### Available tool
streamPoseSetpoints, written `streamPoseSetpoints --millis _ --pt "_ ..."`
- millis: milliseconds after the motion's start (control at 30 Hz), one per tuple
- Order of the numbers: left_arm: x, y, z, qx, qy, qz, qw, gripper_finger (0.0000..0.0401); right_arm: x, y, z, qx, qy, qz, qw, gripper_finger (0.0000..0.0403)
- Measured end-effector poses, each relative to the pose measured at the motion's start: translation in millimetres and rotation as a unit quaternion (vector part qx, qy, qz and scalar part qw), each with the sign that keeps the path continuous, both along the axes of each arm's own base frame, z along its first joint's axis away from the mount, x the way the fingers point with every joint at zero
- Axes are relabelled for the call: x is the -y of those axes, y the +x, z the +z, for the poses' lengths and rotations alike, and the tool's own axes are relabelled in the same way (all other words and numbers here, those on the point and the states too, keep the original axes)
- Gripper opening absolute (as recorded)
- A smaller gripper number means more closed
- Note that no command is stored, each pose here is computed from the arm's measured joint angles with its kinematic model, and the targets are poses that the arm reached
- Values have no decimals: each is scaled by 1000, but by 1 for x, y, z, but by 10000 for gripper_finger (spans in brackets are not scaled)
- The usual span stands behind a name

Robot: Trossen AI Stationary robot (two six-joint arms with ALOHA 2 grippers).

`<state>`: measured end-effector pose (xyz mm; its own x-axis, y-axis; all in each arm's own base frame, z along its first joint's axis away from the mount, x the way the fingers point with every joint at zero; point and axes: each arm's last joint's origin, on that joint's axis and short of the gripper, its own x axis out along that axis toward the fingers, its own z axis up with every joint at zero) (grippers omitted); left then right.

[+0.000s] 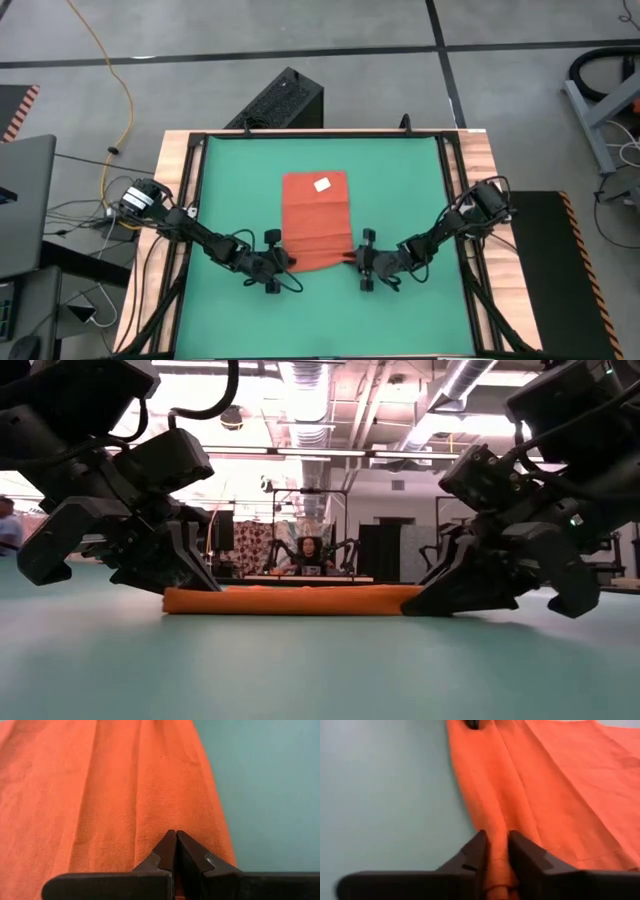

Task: Roll towel
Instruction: Roll the orange microfiber towel

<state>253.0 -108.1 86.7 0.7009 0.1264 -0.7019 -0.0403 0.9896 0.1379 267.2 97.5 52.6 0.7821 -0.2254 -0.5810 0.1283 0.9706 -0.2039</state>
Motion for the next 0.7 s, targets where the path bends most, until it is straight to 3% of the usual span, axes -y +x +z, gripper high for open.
streamPoseSetpoints --millis 167,367,500,700 --pt "0 0 1 4 -3 -1 1000 0 -4 -2 3 4 11 -4 1000 23" --pt "1 1 1 4 -9 -5 1000 0 -6 -4 24 0 61 21 998 23" --pt "2 2 2 9 -22 -14 1000 0 0 -7 42 -5 105 0 995 25" --pt "6 5 5 18 -55 -42 997 0 18 -6 59 -19 237 -23 971 21"
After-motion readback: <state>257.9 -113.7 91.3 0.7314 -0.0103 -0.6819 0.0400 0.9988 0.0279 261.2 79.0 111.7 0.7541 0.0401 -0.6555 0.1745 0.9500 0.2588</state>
